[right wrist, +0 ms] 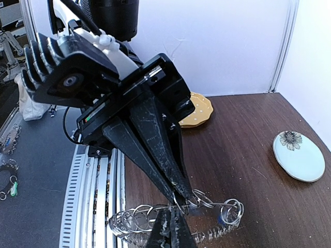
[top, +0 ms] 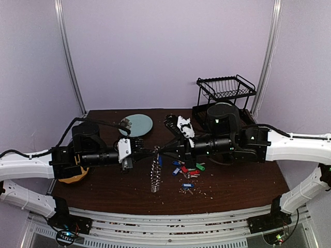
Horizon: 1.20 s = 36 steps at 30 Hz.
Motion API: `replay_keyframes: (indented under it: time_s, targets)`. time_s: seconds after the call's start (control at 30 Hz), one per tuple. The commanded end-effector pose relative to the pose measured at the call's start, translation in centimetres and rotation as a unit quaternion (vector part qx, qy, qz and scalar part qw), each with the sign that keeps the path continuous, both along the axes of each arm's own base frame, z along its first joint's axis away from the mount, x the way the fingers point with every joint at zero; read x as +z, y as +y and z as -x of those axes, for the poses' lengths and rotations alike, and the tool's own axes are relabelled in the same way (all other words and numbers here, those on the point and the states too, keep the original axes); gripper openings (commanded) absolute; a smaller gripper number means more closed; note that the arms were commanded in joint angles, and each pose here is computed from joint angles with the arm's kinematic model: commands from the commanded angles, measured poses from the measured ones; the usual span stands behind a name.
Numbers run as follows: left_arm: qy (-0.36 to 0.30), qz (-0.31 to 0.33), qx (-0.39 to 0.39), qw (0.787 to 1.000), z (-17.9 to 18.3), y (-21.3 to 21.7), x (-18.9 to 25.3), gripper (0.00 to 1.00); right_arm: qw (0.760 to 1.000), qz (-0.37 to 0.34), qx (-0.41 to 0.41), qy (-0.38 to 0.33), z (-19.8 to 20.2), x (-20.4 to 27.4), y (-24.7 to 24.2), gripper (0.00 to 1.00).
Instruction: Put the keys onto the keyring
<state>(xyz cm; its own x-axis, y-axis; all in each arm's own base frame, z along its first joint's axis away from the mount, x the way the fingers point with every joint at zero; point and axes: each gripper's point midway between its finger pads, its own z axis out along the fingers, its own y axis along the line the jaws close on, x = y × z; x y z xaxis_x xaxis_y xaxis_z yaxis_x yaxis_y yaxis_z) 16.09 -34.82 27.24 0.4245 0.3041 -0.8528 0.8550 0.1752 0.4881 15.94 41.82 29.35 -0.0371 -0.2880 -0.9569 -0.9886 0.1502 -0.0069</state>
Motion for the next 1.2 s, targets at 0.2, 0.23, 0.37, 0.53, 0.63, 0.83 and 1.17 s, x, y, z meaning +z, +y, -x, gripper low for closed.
replay_keyframes:
  time_s: [0.2, 0.23, 0.37, 0.53, 0.63, 0.83, 1.17]
  targets:
    - [-0.019, 0.036, -0.008, 0.999, 0.3, -0.1, 2.4, 0.0, 1.0, 0.007, -0.025, -0.013, -1.2, -0.7, 0.4, 0.0]
    - [-0.019, 0.036, -0.009, 0.999, 0.4, -0.1, 2.4, 0.0, 0.999, 0.007, -0.029, -0.013, -1.3, -0.7, 0.4, 0.0]
    - [-0.019, 0.037, -0.013, 0.999, 0.5, -0.1, 2.4, 0.0, 0.999, 0.002, -0.037, -0.014, -1.6, -0.5, 0.3, 0.0]
    - [-0.021, 0.04, -0.026, 0.999, 1.0, -0.1, 2.6, 0.0, 0.999, 0.01, -0.043, -0.009, -1.9, -1.1, 0.3, 0.0]
    - [-0.027, 0.048, -0.059, 0.997, 2.4, 0.1, 2.7, 0.0, 0.999, 0.009, -0.04, 0.002, -2.0, -1.2, 0.2, 0.0]
    - [-0.035, 0.051, -0.082, 0.995, 3.3, 0.2, 2.6, 0.0, 1.0, -0.009, -0.012, 0.012, -1.2, -0.6, 0.0, 0.0]
    - [-0.051, 0.094, -0.109, 0.988, 4.7, 1.0, 4.0, 0.0, 0.998, -0.015, 0.048, 0.035, 0.4, -1.3, 0.6, 0.0]
